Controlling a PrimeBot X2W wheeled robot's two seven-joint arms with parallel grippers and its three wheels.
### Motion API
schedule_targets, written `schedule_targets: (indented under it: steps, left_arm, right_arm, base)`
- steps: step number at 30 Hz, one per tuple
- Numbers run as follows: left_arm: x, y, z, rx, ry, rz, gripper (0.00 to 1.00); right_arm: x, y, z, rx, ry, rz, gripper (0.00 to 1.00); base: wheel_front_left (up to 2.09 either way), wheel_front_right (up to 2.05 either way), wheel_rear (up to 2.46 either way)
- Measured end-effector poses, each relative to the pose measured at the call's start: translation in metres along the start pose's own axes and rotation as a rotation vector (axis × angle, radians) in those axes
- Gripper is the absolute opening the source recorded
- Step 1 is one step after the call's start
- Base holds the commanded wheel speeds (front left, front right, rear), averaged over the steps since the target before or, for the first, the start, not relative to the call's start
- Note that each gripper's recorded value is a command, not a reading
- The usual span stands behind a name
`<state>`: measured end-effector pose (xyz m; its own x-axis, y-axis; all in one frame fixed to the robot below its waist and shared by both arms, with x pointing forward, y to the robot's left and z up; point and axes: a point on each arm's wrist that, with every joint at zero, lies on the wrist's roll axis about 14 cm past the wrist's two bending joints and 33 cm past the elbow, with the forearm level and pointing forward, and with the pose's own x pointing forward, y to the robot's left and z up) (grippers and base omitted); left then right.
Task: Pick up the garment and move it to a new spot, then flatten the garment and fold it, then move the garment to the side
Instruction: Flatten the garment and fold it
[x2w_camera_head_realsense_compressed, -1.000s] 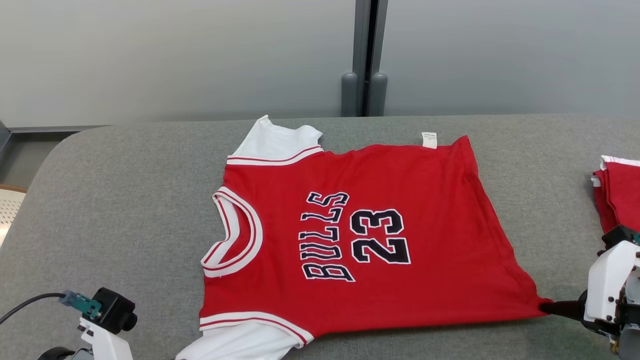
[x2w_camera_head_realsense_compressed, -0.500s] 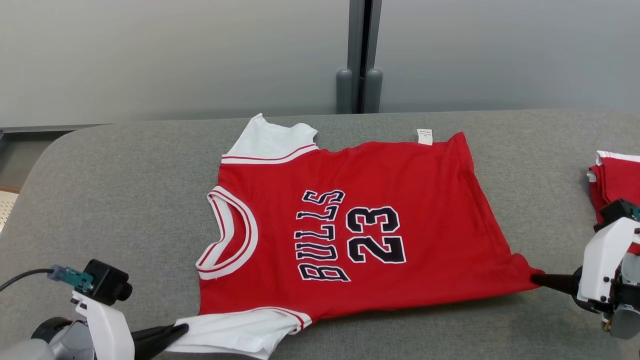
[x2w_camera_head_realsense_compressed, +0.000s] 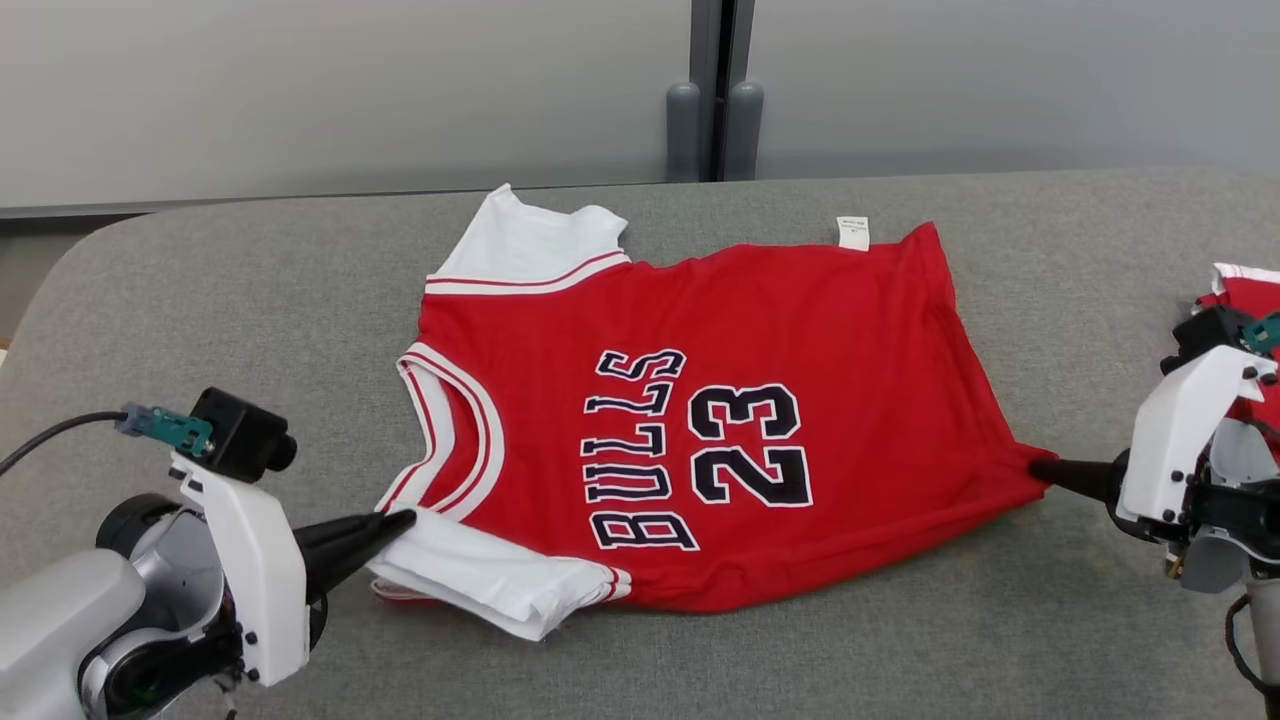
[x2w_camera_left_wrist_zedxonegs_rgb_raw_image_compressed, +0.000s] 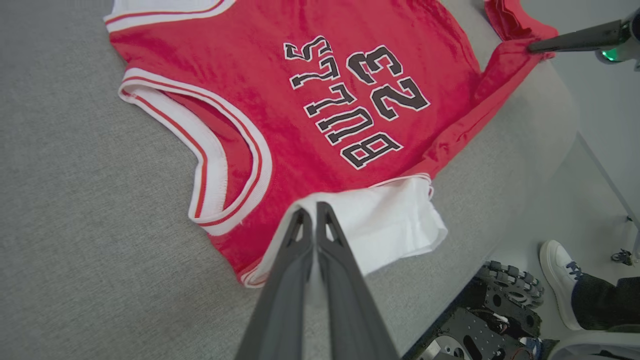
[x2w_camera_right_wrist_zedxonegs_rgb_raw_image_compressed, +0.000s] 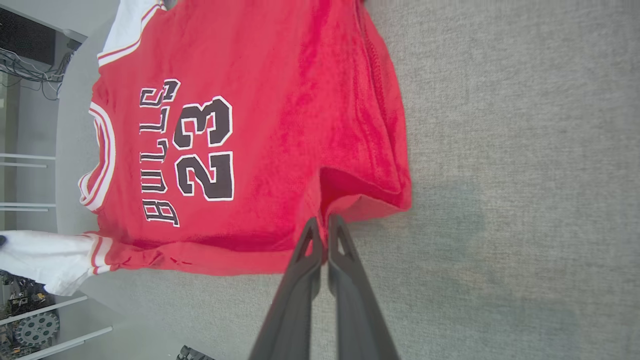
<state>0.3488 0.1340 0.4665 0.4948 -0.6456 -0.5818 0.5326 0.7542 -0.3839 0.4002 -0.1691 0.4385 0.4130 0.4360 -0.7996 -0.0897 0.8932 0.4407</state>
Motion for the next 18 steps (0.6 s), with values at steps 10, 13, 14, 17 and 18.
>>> schedule_targets:
  steps: [10, 13, 14, 17, 18]
  left_arm:
    - [0.023, 0.015, 0.033, 0.026, -0.07, 0.013, 0.0]
    - [0.028, 0.024, 0.037, 0.031, -0.068, 0.032, 0.0]
    - [0.03, 0.026, 0.038, 0.031, -0.068, 0.034, 0.0]
    - [0.037, 0.032, 0.039, 0.04, -0.056, 0.041, 0.0]
    - [0.039, 0.033, 0.042, 0.041, -0.058, 0.044, 0.0]
  right_arm:
    - [0.018, -0.002, 0.013, 0.026, -0.006, -0.037, 0.0]
    - [0.022, -0.006, 0.018, 0.036, -0.014, -0.05, 0.0]
    - [0.023, -0.007, 0.021, 0.038, -0.024, -0.053, 0.0]
    - [0.027, -0.01, 0.029, 0.051, -0.055, -0.06, 0.0]
    - [0.029, -0.011, 0.03, 0.053, -0.059, -0.063, 0.0]
  base:
    - [0.0, 0.0, 0.0]
    - [0.0, 0.0, 0.0]
    - [0.0, 0.0, 0.0]
    - [0.0, 0.0, 0.0]
    - [0.0, 0.0, 0.0]
